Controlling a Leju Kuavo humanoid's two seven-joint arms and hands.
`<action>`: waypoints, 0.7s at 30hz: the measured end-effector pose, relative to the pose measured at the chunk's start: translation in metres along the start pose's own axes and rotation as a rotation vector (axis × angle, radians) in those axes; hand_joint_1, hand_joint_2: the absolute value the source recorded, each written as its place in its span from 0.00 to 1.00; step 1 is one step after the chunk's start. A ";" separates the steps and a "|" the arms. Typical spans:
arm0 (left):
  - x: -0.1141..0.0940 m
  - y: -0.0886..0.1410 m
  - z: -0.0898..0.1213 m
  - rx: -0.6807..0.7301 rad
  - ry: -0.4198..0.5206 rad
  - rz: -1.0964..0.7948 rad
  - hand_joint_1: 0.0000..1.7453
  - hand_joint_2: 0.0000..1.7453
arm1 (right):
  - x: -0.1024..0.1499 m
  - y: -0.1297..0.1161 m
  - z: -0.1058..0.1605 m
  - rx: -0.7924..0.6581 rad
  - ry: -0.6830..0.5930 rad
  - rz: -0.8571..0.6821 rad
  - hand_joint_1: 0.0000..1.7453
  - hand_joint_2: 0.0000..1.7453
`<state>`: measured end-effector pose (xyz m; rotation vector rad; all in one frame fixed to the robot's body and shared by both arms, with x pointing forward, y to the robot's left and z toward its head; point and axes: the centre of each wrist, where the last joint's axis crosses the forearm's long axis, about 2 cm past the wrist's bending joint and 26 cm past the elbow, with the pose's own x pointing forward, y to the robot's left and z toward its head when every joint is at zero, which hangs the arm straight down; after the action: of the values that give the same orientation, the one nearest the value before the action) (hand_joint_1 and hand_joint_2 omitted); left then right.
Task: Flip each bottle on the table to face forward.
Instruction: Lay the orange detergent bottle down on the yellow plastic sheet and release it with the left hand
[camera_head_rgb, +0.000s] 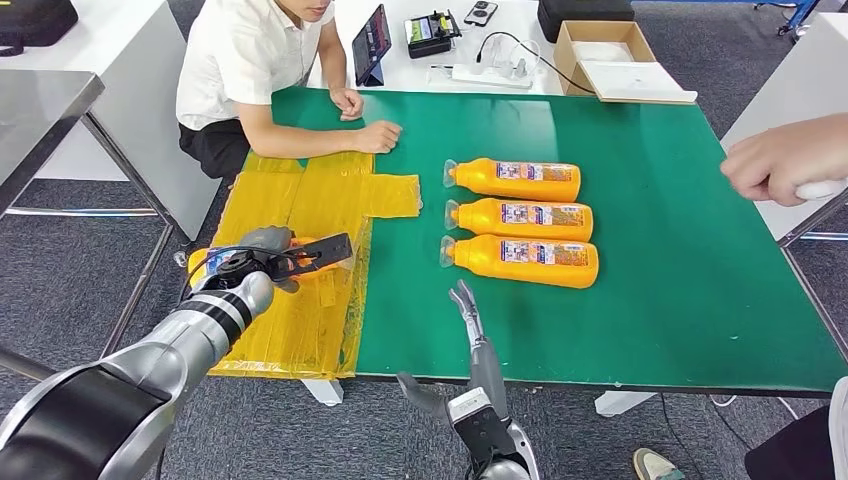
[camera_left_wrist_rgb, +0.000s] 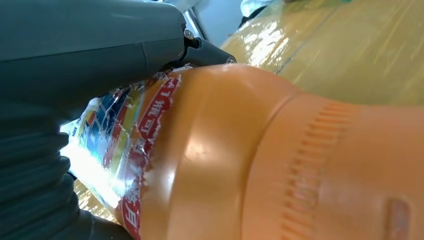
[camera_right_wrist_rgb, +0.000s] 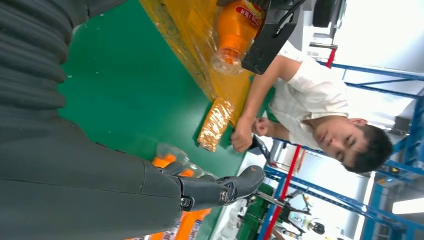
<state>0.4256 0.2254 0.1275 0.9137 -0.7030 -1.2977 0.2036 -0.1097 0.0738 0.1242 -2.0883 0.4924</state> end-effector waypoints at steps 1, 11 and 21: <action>-0.001 -0.001 0.000 -0.005 0.005 -0.006 1.00 1.00 | -0.001 0.001 0.001 0.002 0.005 -0.001 0.00 1.00; 0.009 -0.009 0.003 -0.096 -0.149 0.051 0.00 1.00 | -0.009 0.006 0.003 0.019 0.036 -0.006 0.00 1.00; 0.042 -0.019 0.018 -0.222 -0.735 0.493 0.00 1.00 | -0.014 0.006 0.009 0.009 0.023 -0.031 0.00 1.00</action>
<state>0.4078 0.1806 0.1172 0.0343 -1.2300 -1.2132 0.2027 -0.1088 0.0560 0.1550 -2.0592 0.4829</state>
